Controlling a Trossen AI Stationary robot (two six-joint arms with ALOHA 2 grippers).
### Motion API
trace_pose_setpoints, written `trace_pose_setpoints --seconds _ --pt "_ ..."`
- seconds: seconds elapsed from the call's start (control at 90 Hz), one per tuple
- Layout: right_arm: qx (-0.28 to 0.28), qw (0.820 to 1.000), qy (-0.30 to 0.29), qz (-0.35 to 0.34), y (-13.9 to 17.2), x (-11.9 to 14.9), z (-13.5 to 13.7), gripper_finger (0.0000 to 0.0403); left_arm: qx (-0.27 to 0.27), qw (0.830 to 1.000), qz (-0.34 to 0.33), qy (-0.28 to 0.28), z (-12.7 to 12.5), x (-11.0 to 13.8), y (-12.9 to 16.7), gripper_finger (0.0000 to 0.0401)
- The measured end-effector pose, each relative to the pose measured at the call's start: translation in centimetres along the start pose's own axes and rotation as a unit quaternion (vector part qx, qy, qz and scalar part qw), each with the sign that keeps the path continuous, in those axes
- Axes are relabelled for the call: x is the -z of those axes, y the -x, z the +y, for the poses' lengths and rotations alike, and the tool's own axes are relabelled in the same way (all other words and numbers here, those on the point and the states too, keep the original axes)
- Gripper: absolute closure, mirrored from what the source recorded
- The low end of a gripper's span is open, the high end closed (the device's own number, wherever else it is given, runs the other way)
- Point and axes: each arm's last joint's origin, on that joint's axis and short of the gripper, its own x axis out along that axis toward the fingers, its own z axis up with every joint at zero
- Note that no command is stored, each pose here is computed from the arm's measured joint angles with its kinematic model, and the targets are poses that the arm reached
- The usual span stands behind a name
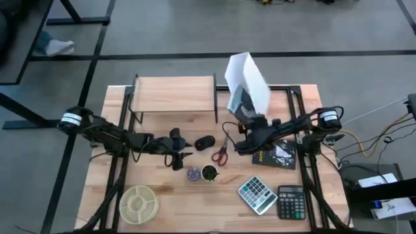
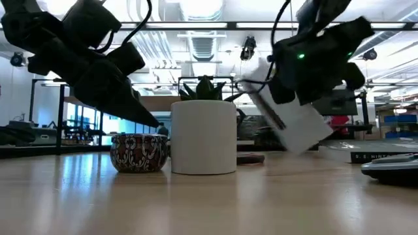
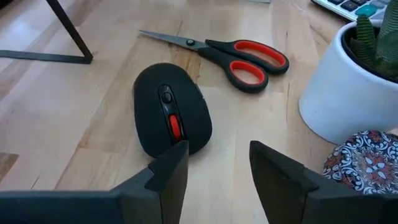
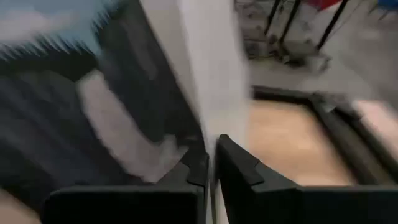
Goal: Stock shelves
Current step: Adjust the white file holder
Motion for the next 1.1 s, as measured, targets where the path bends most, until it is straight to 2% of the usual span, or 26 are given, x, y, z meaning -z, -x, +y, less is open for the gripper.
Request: trace_pose_setpoints --seconds 0.067,0.178,0.356,0.533,0.644,0.778,0.911,1.1 --pt "-0.01 0.999 -0.041 -0.003 0.4 0.5 -0.3 0.0399 0.0 1.0 0.0 0.0 0.0 0.0 0.0 0.025" --pt "-0.026 0.998 -0.054 -0.009 0.5 1.6 -0.4 0.0398 0.0 1.0 0.0 0.0 0.0 0.0 0.0 0.0256" --pt "-0.048 0.999 -0.019 -0.007 0.0 2.3 0.8 0.0397 0.001 1.0 -0.007 0.0 0.0 -0.1 0.0 0.0263" --pt "-0.018 1.0 0.014 0.004 -1.8 1.8 1.3 0.0395 0.001 1.0 -0.008 -0.004 0.0 -0.2 0.0 0.0257" --pt "-0.006 0.998 0.058 0.032 -2.5 1.3 1.4 0.0387 0.001 1.0 -0.006 -0.007 0.0 -0.1 0.0 0.025" --pt "-0.014 0.992 0.11 0.053 -2.2 0.5 1.9 0.0358 0.001 1.0 -0.005 -0.012 0.0 -0.1 0.0 0.0242" --pt "-0.029 0.984 0.155 0.085 -1.5 -0.8 2.3 0.0313 0.001 1.0 -0.005 -0.012 0.0 -0.1 0.0 0.0236" --pt "-0.047 0.973 0.195 0.118 0.3 -3.2 1.8 0.025 0.0 1.0 0.002 -0.005 0.0 0.0 0.0 0.0238"
